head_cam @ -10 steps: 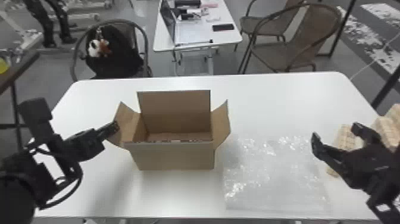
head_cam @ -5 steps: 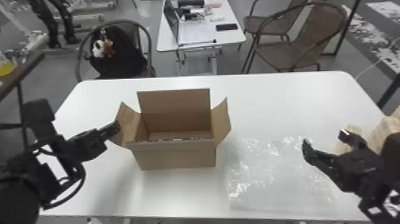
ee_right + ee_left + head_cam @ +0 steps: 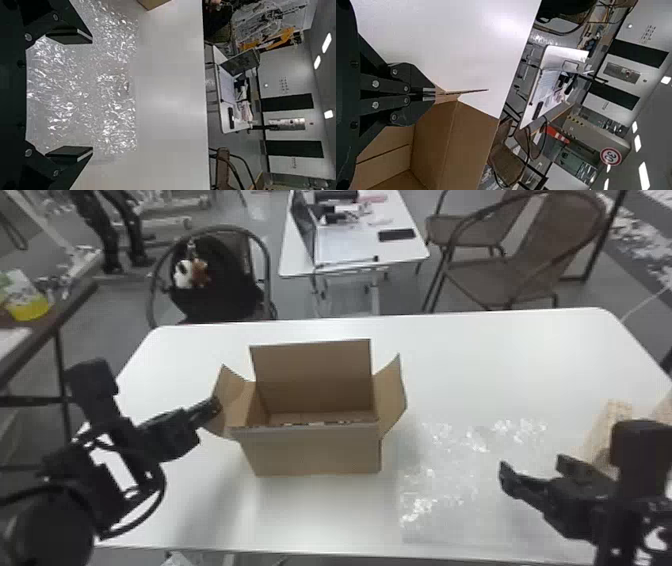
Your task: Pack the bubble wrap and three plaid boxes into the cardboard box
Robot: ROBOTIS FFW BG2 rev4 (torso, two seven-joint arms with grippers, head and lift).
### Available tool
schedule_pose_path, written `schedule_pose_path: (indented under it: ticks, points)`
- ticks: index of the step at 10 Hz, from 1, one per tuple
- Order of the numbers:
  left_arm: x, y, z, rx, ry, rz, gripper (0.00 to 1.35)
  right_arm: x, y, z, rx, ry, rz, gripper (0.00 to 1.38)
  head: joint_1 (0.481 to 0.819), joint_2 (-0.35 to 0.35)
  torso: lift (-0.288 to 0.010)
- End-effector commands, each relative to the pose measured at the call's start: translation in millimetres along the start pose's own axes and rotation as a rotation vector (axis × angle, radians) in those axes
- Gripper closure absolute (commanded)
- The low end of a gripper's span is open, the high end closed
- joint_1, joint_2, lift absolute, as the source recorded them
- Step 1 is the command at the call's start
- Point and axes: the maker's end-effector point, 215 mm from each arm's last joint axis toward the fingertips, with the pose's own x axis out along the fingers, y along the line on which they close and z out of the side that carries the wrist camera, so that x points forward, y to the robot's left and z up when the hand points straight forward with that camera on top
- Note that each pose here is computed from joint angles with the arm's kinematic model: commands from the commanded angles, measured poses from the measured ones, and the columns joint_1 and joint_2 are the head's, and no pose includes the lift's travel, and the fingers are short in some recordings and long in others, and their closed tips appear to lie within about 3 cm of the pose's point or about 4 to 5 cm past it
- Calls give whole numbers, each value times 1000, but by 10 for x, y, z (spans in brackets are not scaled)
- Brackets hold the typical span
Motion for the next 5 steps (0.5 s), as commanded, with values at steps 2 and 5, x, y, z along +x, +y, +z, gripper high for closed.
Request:
schedule_pose_path:
  ticks: [2, 5]
  points:
    - [25, -43, -4, 1, 0, -4, 1219, 230, 256, -201, 55, 96, 93, 297, 695, 172, -148]
    - [28, -39, -10, 5, -3, 1, 1219, 263, 292, -349, 69, 177, 101, 384, 695, 202, -148]
